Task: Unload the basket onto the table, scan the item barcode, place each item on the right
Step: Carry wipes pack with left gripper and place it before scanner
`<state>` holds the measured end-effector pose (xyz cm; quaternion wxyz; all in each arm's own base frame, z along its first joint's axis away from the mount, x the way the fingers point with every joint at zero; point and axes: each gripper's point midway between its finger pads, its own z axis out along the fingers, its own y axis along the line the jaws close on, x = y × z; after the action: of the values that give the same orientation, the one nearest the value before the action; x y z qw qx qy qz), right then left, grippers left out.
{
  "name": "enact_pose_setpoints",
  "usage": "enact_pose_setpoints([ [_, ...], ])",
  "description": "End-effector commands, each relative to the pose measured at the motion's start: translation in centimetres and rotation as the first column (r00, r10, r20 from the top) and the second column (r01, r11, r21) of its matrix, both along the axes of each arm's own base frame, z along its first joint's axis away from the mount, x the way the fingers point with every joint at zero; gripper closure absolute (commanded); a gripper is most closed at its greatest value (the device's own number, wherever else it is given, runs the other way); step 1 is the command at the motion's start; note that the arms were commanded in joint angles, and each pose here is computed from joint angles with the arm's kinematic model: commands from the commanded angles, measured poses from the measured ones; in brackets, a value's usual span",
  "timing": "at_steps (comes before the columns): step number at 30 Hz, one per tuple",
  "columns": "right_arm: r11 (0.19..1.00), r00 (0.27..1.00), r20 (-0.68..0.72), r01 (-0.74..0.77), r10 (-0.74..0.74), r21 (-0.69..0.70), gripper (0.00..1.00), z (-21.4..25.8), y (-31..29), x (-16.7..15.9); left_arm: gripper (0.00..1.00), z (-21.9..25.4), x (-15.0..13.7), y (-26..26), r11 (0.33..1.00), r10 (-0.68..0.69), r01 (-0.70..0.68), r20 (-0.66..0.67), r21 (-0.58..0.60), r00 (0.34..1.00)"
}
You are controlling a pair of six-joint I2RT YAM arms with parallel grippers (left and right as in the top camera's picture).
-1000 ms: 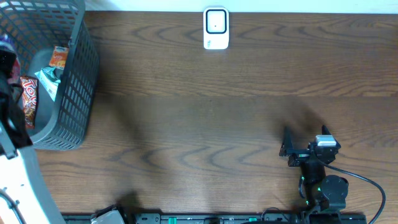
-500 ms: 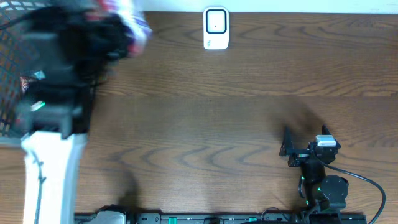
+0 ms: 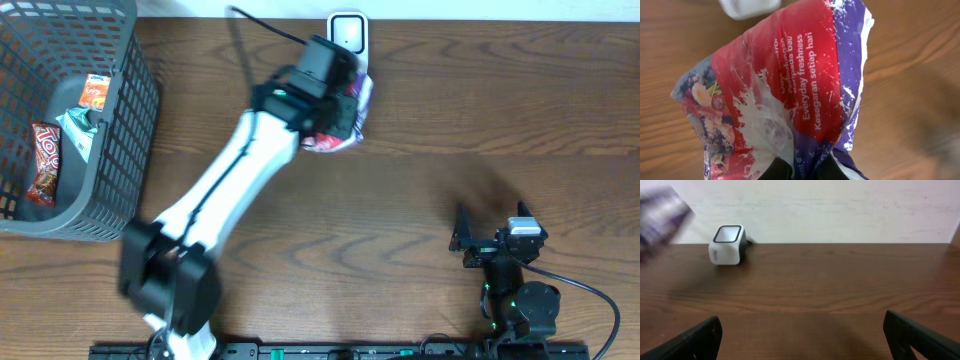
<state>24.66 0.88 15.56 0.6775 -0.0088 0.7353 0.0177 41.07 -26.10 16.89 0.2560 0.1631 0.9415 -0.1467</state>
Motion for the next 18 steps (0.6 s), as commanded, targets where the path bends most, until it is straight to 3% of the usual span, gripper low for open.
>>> enact_pose_setpoints([
  [1,1.000,1.000,-0.001,0.004,-0.004,-0.011,0.01,-0.1,-0.1,0.0,0.92,-3.1,0.8,-0.9,0.997,-0.011,0.011,0.008,0.082,1.000],
  [2,1.000,1.000,-0.001,0.004,-0.004,-0.011,0.01,-0.1,-0.1,0.0,0.92,-4.0,1.1,-1.1,0.995,-0.005,0.004,0.008,0.096,1.000],
  [3,1.000,1.000,-0.001,0.004,-0.004,-0.011,0.01,-0.1,-0.1,0.0,0.85,-4.9,1.2,-1.4,0.995,-0.007,0.006,0.004,0.104,1.000],
  [4,1.000,1.000,-0.001,0.004,-0.004,-0.011,0.01,-0.1,-0.1,0.0,0.67,-5.8,1.4,-1.7,0.994,-0.011,0.012,-0.005,0.108,1.000],
  [5,1.000,1.000,-0.001,0.004,-0.004,-0.011,0.01,-0.1,-0.1,0.0,0.57,-6.3,1.4,-1.9,0.994,-0.014,0.015,-0.010,0.112,1.000],
  [11,1.000,1.000,-0.001,0.004,-0.004,-0.011,0.01,-0.1,-0.1,0.0,0.51,-5.5,1.6,-2.0,0.995,-0.014,0.013,0.007,0.101,1.000],
  [14,1.000,1.000,-0.001,0.004,-0.004,-0.011,0.01,-0.1,-0.1,0.0,0.50,-1.5,2.4,-1.7,0.998,0.002,-0.006,0.082,0.055,0.997],
  [18,1.000,1.000,-0.001,0.004,-0.004,-0.011,0.01,-0.1,-0.1,0.0,0.34,6.2,4.0,1.3,0.994,0.104,-0.109,0.271,0.005,0.957],
])
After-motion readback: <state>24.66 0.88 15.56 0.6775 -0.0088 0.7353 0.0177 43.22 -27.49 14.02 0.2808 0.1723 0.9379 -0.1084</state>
